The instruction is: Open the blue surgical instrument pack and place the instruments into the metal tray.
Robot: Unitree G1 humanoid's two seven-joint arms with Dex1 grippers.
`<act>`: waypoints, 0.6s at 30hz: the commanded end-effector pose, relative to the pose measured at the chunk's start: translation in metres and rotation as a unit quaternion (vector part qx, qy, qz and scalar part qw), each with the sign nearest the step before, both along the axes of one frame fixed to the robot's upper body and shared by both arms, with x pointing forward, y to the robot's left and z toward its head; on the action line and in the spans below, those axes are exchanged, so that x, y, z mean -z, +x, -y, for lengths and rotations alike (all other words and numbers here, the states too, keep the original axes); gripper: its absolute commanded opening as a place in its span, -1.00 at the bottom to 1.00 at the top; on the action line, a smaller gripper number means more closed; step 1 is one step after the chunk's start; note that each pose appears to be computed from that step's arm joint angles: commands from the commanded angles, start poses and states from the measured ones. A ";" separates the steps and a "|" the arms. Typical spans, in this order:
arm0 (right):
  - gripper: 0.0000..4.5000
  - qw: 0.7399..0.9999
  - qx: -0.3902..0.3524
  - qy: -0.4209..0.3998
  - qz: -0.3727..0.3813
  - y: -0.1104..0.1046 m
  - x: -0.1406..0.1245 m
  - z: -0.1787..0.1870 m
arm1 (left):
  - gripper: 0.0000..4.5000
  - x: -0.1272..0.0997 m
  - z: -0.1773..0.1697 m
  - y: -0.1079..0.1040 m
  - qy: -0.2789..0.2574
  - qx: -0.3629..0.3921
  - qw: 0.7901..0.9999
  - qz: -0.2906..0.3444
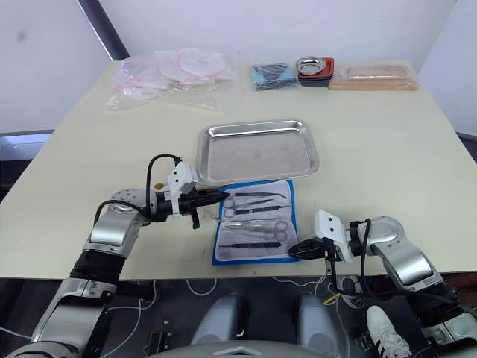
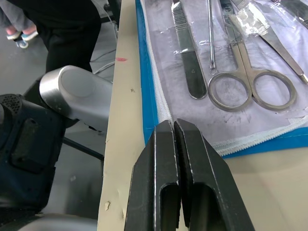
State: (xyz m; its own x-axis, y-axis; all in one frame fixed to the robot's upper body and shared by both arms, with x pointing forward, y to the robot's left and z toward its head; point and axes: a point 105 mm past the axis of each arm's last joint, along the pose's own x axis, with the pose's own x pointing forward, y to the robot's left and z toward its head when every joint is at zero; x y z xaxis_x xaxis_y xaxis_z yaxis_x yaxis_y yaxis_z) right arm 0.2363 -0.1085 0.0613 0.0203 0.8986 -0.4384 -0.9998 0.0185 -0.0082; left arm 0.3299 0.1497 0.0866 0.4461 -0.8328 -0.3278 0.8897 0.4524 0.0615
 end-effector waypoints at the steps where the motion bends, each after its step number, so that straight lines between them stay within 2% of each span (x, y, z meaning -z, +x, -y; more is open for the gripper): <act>1: -0.97 1.000 -0.004 -0.004 -0.004 -0.003 0.004 -0.002 | -1.00 0.022 0.006 -0.011 -0.007 0.007 0.998 -0.061; 11: -0.97 1.000 -0.003 0.000 -0.007 -0.002 0.004 -0.003 | -1.00 0.024 -0.001 -0.012 -0.002 0.002 0.998 -0.058; 12: -1.00 1.000 -0.002 0.001 -0.009 -0.002 0.004 -0.003 | -0.74 0.024 -0.001 -0.013 -0.002 0.004 0.998 -0.059; 14: -1.00 1.000 -0.002 0.001 -0.011 -0.003 0.004 -0.002 | -0.56 0.023 -0.002 -0.013 -0.002 0.003 0.998 -0.058; 18: -1.00 1.000 -0.002 0.002 -0.013 -0.004 0.004 -0.002 | -0.56 0.022 -0.007 -0.012 -0.009 -0.007 0.998 -0.056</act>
State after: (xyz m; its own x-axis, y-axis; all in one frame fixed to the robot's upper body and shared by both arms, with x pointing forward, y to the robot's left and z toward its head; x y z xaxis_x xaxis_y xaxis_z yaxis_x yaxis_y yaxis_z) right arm 0.2360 -0.1067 0.0601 0.0164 0.9032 -0.4289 -0.9998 0.0197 0.0033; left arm 0.3247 0.1531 0.0842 0.4358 -0.8425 -0.3166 0.8906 0.4544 0.0168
